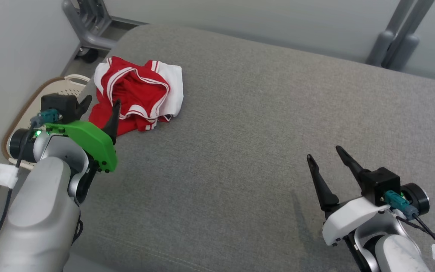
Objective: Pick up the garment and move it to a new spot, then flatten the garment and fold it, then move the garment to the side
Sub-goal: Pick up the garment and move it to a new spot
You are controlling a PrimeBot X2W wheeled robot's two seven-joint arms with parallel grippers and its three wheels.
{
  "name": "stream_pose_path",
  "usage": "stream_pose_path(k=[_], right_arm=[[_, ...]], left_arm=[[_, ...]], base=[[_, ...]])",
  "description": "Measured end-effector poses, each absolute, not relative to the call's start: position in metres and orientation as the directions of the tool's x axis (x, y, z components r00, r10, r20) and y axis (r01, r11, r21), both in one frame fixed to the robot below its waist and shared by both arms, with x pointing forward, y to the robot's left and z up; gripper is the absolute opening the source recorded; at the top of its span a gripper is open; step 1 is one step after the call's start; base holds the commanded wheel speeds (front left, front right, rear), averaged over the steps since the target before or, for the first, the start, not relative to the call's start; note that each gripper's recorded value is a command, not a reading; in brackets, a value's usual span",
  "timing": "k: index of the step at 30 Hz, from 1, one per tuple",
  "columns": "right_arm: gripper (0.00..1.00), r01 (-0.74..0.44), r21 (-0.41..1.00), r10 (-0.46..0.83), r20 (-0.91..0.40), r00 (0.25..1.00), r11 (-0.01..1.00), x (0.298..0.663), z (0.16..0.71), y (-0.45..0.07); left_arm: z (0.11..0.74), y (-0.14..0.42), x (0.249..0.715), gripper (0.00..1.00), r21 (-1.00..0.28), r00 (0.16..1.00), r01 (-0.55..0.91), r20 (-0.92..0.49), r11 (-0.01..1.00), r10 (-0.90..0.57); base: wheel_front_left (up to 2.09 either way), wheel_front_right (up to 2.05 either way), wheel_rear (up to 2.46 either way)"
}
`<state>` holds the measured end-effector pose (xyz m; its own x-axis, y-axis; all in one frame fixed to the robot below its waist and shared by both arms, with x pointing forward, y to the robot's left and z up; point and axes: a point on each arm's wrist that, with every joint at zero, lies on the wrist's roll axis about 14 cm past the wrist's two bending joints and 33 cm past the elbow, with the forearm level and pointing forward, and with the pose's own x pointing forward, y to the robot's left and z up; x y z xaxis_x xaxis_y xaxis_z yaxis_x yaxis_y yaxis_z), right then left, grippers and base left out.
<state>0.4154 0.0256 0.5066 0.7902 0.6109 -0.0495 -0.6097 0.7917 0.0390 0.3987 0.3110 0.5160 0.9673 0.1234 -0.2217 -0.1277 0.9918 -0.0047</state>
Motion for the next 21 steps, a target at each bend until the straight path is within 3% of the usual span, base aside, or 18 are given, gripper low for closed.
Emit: stream_pose_path(k=[10,21], right_arm=[[1.00,-0.501,0.018,0.499,-0.141,0.855,0.865,0.448,0.474,-0.030],[1.00,-0.442,0.042,0.438,-0.254,0.863,0.896,0.454,0.427,-0.058]], left_arm=[[0.443,0.292,0.466,1.00,-0.066,0.876,-0.102,-0.480,0.993,0.058],[0.373,0.292,0.495,1.00,-0.048,0.739,-0.132,-0.670,0.990,0.066]], base=[[0.00,0.00,0.00],[0.00,0.00,0.00]])
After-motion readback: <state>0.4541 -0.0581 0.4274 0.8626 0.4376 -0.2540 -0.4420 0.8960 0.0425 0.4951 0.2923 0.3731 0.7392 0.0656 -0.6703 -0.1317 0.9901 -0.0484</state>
